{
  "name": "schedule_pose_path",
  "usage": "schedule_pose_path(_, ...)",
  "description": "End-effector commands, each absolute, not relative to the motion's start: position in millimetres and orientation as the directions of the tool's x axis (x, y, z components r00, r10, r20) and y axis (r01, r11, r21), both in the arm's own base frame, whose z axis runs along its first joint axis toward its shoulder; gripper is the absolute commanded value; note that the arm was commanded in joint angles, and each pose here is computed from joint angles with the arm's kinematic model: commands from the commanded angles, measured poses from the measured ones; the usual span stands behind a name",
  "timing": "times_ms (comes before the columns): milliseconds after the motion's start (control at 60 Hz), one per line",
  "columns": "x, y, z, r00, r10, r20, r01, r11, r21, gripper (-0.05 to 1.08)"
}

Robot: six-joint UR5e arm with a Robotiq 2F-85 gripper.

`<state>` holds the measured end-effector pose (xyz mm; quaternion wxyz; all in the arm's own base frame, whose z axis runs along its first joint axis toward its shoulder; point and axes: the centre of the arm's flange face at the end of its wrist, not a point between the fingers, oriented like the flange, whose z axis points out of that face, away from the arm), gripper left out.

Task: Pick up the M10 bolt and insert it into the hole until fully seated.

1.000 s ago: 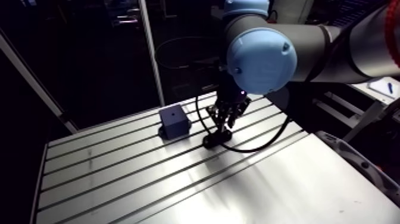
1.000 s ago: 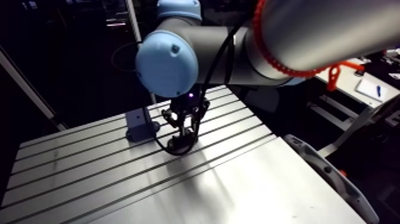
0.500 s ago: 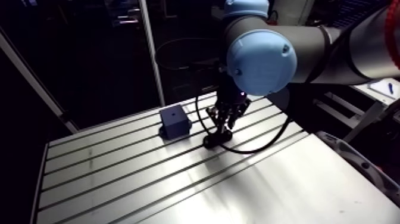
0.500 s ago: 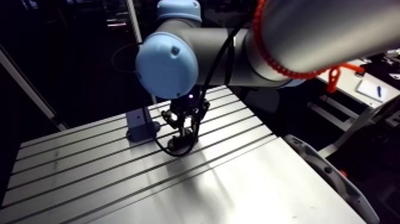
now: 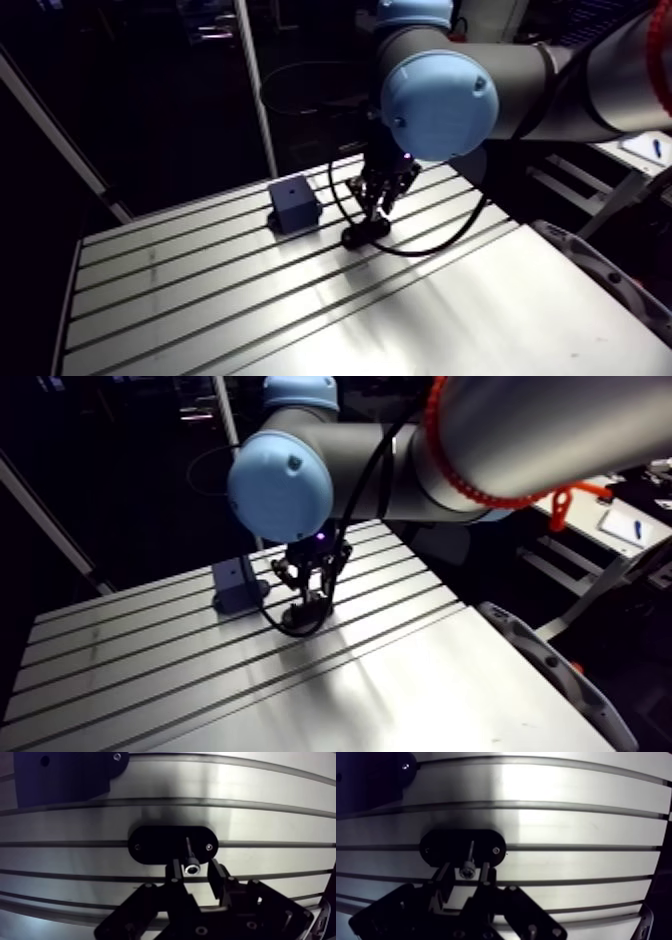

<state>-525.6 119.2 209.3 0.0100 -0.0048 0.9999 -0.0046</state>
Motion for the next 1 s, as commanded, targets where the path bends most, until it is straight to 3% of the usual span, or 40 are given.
schedule_pose_path(17,-526.4,119.5,207.1,-1.000,-0.010,-0.021,-0.010,1.000,-0.010,0.59)
schedule_pose_path(1000,-525.8,118.1,205.8,-1.000,-0.012,-0.023,-0.011,1.000,-0.013,0.66)
